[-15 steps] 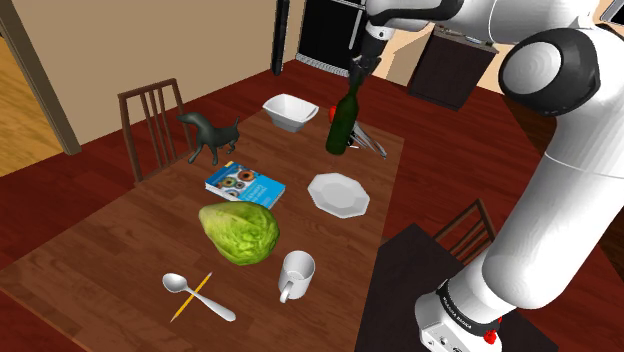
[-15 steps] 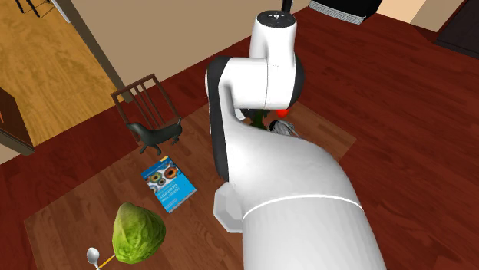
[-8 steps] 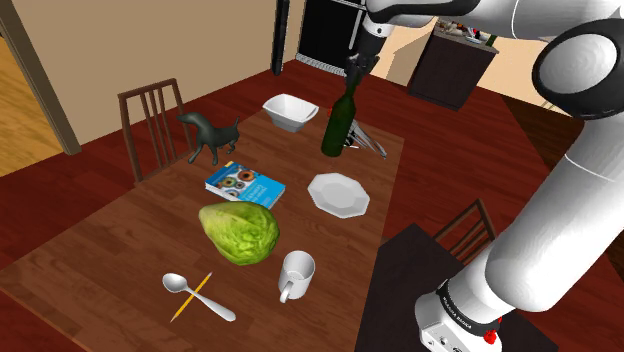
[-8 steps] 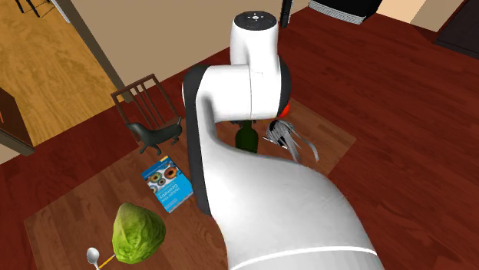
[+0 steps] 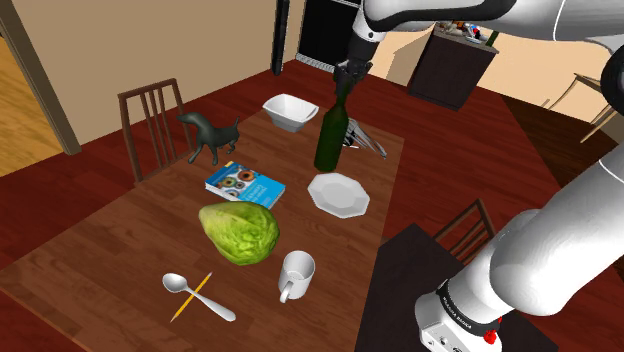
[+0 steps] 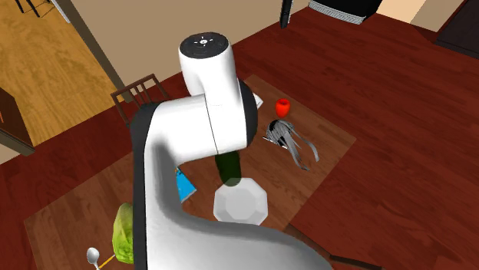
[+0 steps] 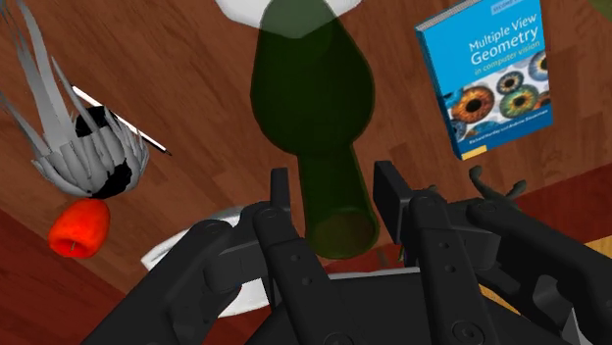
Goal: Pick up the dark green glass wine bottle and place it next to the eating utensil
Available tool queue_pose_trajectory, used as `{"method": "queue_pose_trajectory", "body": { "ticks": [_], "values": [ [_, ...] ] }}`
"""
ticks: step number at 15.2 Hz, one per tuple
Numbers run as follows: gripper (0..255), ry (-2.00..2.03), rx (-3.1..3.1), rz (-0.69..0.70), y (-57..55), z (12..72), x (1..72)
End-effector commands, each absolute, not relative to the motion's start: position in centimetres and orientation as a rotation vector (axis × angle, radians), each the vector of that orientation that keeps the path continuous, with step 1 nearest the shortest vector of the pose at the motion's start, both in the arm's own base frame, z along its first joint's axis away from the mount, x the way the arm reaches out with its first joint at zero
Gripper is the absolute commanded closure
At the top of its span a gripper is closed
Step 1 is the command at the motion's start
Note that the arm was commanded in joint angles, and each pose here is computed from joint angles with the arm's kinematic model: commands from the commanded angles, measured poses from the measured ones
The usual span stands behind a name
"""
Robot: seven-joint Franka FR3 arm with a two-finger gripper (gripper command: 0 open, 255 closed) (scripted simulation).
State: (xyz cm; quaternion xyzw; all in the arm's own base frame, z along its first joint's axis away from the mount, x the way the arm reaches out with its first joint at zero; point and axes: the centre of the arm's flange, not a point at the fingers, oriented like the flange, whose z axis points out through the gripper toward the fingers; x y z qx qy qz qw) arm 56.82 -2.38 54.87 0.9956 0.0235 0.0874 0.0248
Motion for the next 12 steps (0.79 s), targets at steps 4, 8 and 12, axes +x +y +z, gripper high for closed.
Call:
{"method": "queue_pose_trajectory", "body": {
  "ticks": [4, 8, 12],
  "values": [
    [255, 0.07, 3.079, 0.271, 3.6, 54.8, 53.8],
    [255, 0.07, 3.079, 0.271, 8.3, 54.8, 51.4],
    [255, 0.07, 3.079, 0.271, 13.0, 54.8, 49.0]
  ]
}}
